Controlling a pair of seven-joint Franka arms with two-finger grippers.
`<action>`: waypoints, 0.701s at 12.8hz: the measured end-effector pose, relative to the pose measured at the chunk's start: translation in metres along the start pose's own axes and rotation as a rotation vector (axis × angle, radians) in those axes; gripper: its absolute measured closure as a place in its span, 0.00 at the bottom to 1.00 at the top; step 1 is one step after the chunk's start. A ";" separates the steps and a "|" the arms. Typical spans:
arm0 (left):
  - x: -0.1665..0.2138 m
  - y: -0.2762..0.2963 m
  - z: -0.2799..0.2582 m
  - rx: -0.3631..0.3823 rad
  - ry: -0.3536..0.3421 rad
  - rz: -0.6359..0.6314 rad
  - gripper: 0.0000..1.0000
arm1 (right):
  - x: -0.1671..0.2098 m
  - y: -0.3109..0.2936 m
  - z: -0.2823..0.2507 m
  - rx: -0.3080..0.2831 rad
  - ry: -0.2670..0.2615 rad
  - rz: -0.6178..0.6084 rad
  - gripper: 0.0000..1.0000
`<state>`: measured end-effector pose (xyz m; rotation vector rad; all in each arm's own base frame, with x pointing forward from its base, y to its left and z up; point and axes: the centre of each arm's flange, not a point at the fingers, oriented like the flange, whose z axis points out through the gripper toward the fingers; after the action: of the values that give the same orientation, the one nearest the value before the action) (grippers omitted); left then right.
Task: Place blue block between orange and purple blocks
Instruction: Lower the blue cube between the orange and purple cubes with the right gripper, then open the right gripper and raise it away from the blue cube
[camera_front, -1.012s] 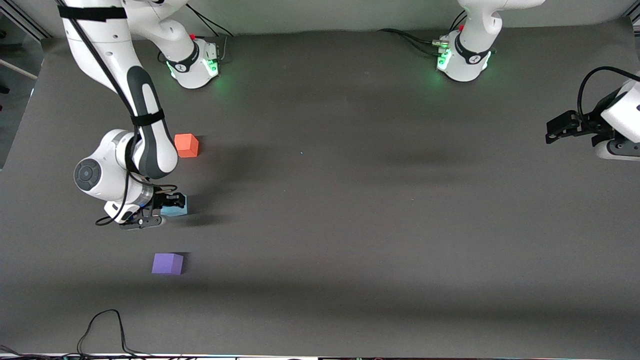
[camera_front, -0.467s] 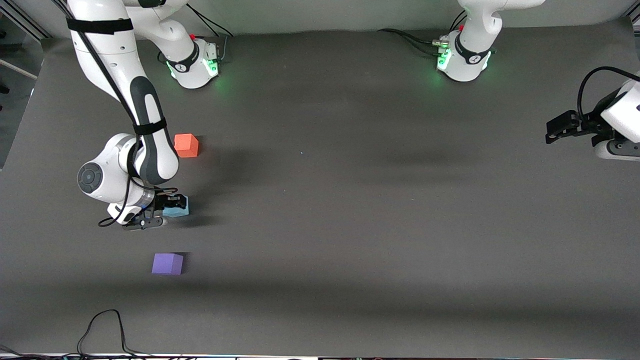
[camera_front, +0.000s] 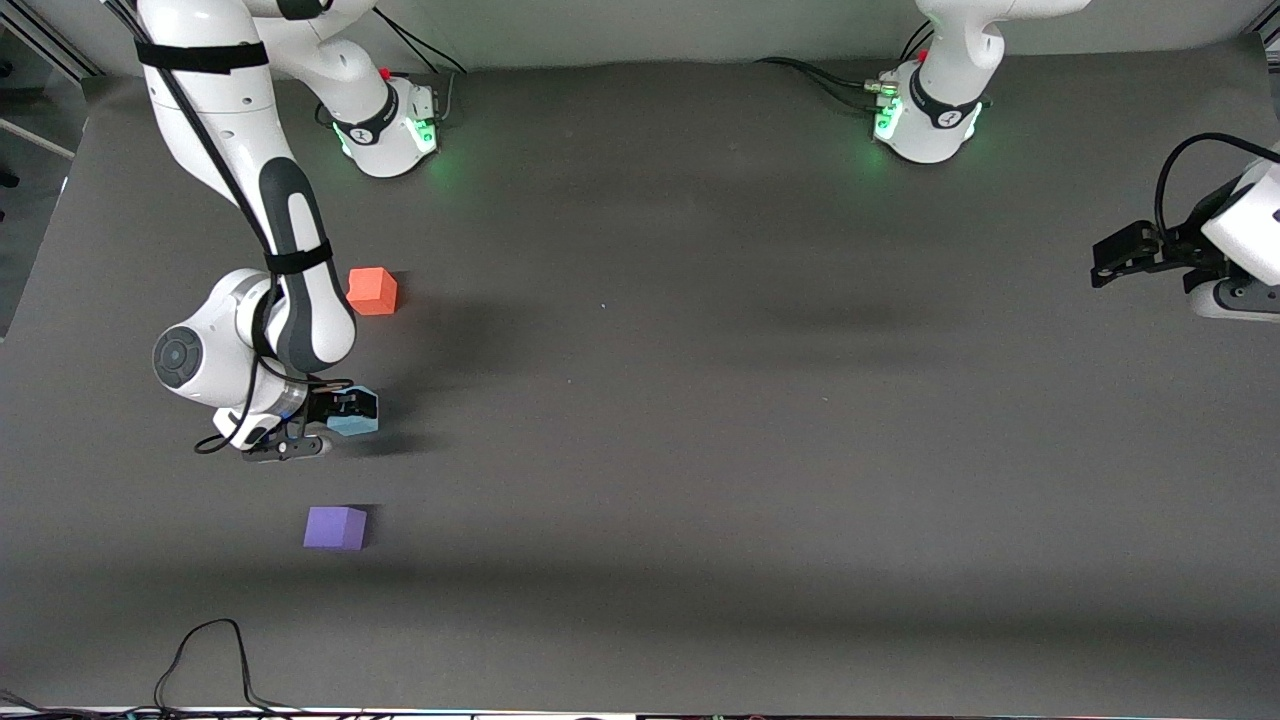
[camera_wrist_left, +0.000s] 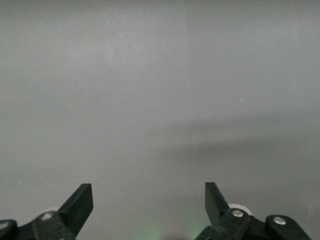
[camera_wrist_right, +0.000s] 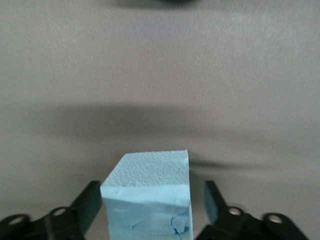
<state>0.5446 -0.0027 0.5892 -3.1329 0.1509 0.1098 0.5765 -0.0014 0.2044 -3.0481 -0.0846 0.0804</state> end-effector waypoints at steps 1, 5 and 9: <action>0.000 0.000 0.000 0.000 0.000 0.000 0.00 | 0.002 -0.002 -0.009 0.020 -0.006 -0.001 0.00; 0.000 0.000 0.000 0.000 0.000 0.000 0.00 | 0.015 -0.006 -0.072 0.078 0.046 -0.026 0.00; 0.000 0.000 0.000 0.000 0.000 0.000 0.00 | 0.022 -0.023 -0.134 0.109 0.025 -0.079 0.00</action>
<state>0.5446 -0.0029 0.5892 -3.1328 0.1517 0.1098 0.6044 0.0111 0.3383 -2.9318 -0.1925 0.0396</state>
